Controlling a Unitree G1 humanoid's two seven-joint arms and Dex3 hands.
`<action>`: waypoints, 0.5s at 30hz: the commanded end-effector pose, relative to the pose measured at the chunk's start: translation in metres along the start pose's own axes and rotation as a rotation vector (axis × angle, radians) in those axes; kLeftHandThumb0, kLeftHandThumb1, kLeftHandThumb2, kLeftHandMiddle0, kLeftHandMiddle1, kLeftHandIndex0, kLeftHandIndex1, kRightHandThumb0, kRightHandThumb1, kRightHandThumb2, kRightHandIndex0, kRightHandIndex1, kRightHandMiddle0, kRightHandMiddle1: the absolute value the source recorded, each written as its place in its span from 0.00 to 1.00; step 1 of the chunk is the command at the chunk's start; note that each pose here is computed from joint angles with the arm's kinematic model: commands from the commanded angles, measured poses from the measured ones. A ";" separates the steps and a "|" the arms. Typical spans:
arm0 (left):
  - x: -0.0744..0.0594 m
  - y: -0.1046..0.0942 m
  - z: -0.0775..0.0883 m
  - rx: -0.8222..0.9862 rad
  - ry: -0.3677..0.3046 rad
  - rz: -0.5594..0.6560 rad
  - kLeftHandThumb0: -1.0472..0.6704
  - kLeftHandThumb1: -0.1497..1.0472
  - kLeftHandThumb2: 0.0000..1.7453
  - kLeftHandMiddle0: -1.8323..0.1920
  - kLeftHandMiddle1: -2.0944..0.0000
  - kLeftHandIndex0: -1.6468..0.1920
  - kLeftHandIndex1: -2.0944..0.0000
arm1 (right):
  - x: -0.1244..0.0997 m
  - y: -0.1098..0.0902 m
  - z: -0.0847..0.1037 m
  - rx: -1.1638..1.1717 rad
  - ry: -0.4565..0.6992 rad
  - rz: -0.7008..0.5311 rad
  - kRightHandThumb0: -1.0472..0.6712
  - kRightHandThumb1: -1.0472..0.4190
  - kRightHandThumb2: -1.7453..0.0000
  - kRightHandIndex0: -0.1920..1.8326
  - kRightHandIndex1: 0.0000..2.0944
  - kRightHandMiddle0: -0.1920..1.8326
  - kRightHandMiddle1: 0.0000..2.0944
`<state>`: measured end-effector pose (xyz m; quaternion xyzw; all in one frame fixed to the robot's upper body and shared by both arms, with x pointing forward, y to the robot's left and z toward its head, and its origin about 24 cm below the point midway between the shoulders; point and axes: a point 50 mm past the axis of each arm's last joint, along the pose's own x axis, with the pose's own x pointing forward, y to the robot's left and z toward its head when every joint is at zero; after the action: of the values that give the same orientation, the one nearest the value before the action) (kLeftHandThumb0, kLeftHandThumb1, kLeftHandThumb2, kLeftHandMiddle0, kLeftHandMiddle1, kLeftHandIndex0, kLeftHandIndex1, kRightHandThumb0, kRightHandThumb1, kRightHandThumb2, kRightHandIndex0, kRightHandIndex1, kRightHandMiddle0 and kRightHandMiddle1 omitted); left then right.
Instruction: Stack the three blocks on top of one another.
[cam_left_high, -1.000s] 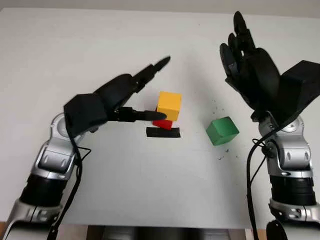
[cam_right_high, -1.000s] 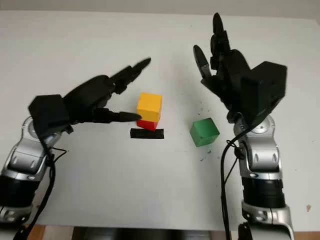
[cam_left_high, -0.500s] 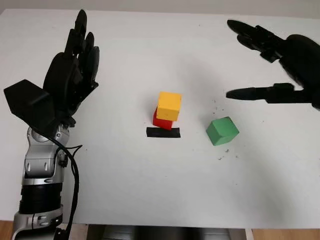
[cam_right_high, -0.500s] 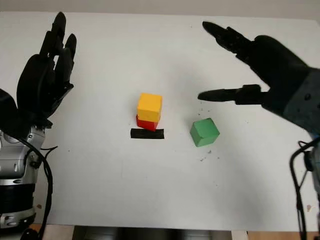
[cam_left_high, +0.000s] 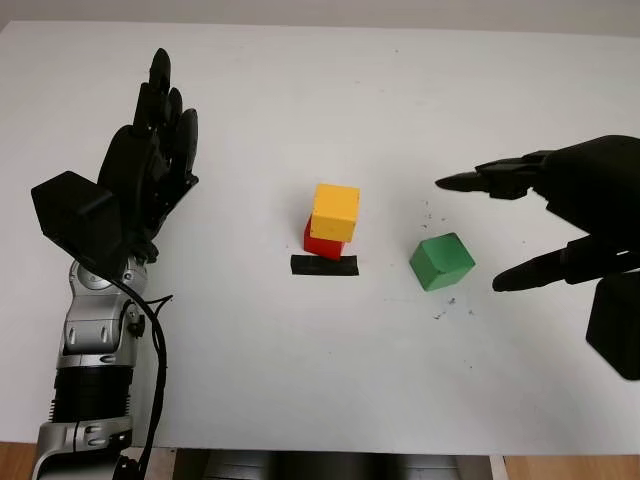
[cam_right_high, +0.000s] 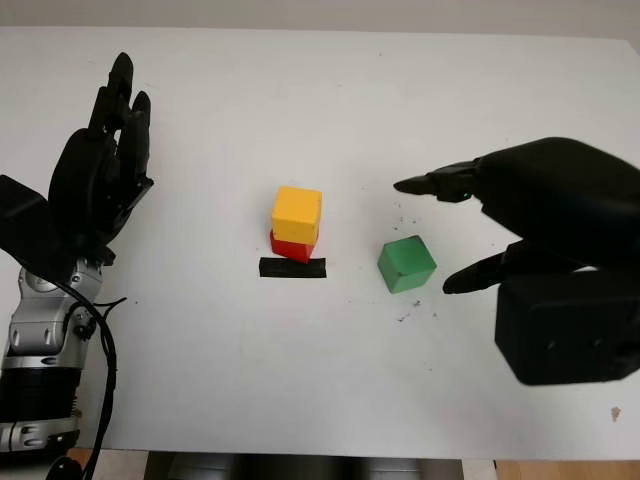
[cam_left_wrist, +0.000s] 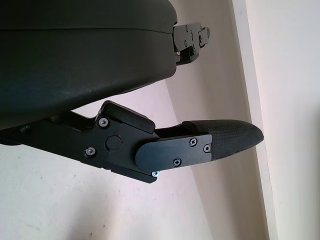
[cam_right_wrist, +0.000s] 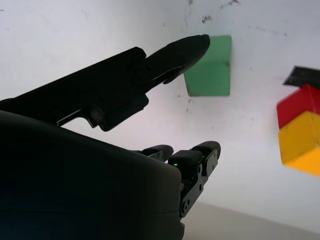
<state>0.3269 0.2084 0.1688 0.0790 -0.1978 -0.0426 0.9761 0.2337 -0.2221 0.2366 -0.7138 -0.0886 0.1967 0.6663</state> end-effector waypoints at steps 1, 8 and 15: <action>0.003 0.001 0.003 0.018 -0.019 -0.008 0.15 1.00 0.32 0.99 0.98 0.99 0.98 | 0.005 0.010 0.000 0.005 -0.001 0.026 0.23 0.10 0.96 0.27 0.02 0.31 0.02; 0.001 0.003 0.003 0.028 -0.017 0.007 0.17 1.00 0.27 0.97 0.97 0.97 0.97 | 0.025 0.029 -0.001 0.000 -0.023 -0.016 0.23 0.13 0.97 0.29 0.03 0.34 0.03; -0.001 0.002 0.002 0.015 -0.007 -0.005 0.17 1.00 0.23 0.97 0.98 0.97 0.97 | 0.037 0.038 -0.004 -0.002 -0.042 -0.082 0.21 0.14 0.97 0.31 0.04 0.37 0.05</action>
<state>0.3274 0.2091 0.1678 0.0830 -0.1960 -0.0423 0.9762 0.2622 -0.2165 0.1931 -0.7063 -0.1225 0.1866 0.6718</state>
